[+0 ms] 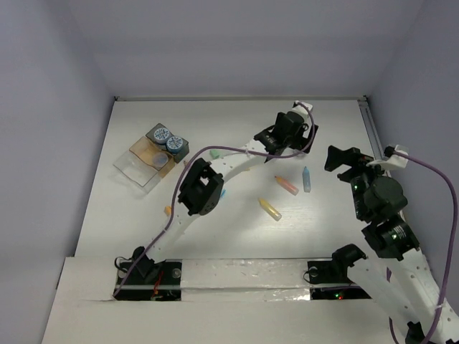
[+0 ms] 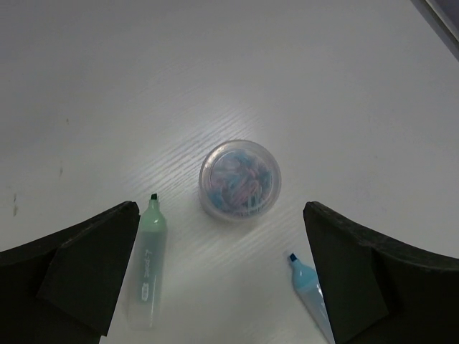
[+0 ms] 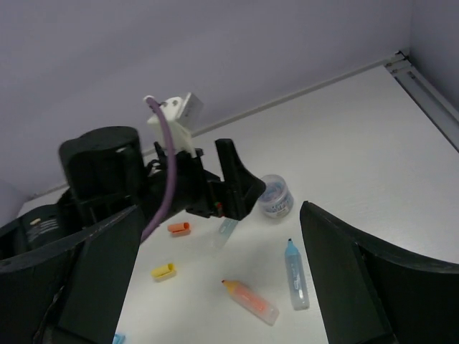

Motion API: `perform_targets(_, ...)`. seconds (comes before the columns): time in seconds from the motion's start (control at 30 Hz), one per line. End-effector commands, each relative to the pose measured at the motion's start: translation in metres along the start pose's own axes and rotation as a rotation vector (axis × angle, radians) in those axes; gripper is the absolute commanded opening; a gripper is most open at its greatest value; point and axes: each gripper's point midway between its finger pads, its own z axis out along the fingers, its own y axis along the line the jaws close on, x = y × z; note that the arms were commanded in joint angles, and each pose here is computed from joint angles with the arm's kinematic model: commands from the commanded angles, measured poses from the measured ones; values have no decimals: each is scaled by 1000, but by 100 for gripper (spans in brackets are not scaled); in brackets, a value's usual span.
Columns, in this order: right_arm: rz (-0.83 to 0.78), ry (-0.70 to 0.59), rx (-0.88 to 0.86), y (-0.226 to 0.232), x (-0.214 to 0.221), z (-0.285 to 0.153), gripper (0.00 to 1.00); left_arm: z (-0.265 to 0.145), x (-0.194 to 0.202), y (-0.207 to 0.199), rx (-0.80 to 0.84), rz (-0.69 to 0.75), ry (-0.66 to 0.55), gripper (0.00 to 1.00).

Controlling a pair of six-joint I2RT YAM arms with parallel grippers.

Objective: Sort the stationery into containers
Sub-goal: Pick up the stationery from the center of the board.

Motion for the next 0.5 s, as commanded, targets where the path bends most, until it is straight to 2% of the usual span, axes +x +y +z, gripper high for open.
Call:
perform_targets(0.0,4,6,-52,11,1,4,95,3,-32,-13,0,36,-75,99)
perform_targets(0.23,-10,40,-96,20,10,7,95,31,-6,-5,-32,50,-60,99)
perform_targets(0.47,-11,58,-148,30,14,6,94,43,11,-20,-1,73,-50,99)
